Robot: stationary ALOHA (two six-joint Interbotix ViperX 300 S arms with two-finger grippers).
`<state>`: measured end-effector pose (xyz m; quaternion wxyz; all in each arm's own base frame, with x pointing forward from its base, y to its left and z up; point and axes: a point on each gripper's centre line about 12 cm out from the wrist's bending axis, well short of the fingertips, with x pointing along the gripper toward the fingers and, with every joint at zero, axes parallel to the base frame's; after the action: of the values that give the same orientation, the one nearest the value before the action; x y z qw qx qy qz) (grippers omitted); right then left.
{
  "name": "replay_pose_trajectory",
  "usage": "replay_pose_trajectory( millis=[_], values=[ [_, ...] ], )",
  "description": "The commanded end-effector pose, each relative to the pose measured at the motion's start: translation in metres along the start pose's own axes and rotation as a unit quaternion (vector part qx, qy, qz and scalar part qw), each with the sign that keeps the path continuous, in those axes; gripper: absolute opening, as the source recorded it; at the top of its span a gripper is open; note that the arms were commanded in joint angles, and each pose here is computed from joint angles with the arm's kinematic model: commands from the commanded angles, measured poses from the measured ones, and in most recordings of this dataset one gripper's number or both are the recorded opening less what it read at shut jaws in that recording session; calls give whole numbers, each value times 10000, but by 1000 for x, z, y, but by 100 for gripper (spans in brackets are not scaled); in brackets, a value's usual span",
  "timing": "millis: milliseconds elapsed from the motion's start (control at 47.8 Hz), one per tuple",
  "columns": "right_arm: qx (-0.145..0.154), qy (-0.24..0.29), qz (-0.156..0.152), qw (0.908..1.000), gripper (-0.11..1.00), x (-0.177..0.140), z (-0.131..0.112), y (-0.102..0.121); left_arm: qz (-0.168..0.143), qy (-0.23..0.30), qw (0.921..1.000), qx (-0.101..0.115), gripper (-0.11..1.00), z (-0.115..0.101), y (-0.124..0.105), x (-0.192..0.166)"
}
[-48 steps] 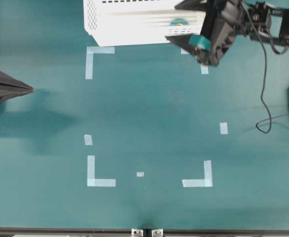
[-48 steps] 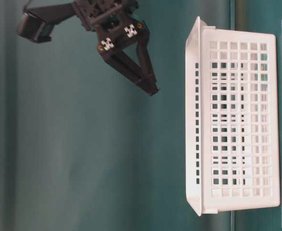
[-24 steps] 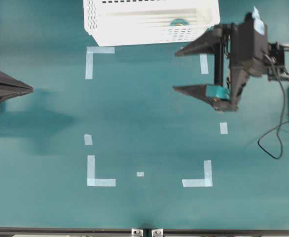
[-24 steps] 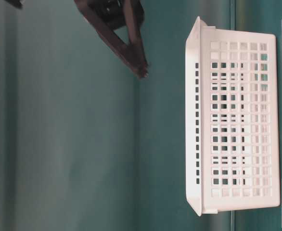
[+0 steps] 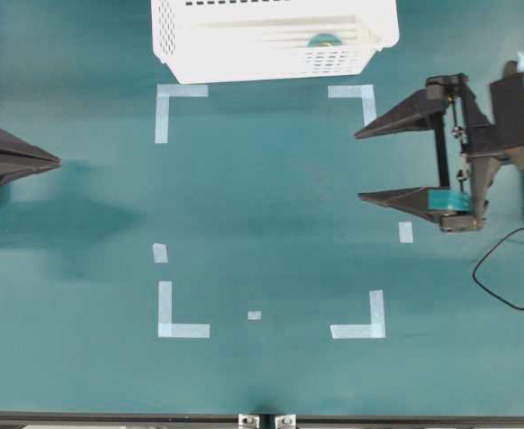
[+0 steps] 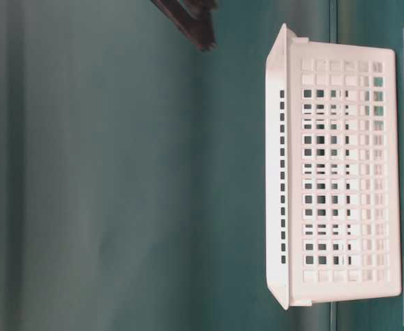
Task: Put the tape in the middle into the white basket.
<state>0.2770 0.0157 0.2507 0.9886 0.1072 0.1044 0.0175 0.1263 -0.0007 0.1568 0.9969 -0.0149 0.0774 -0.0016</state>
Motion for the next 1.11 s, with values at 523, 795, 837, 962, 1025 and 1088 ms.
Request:
replay_pose_trajectory(
  millis=[523,795,837,962,1025,1088],
  values=[
    [-3,-388,94,9992,97,-47,-4,0,15,-69,10000,-10,-11,5,0,1],
    [-13,-148,41,9999,97,-68,-13,-2,15,-69,10000,-10,-11,5,0,1],
    [-34,-127,28,9999,97,-70,-14,-3,15,-69,10000,-10,-11,5,0,1],
    [-34,-75,15,10000,97,-79,-23,-5,15,-62,10000,-10,-11,5,0,1],
    [-42,-83,17,10000,97,-82,-26,-6,15,-69,10000,-10,-11,5,0,1],
    [-34,-76,14,10000,97,-86,-31,-7,15,-69,10000,-10,-11,5,0,1]
  ],
)
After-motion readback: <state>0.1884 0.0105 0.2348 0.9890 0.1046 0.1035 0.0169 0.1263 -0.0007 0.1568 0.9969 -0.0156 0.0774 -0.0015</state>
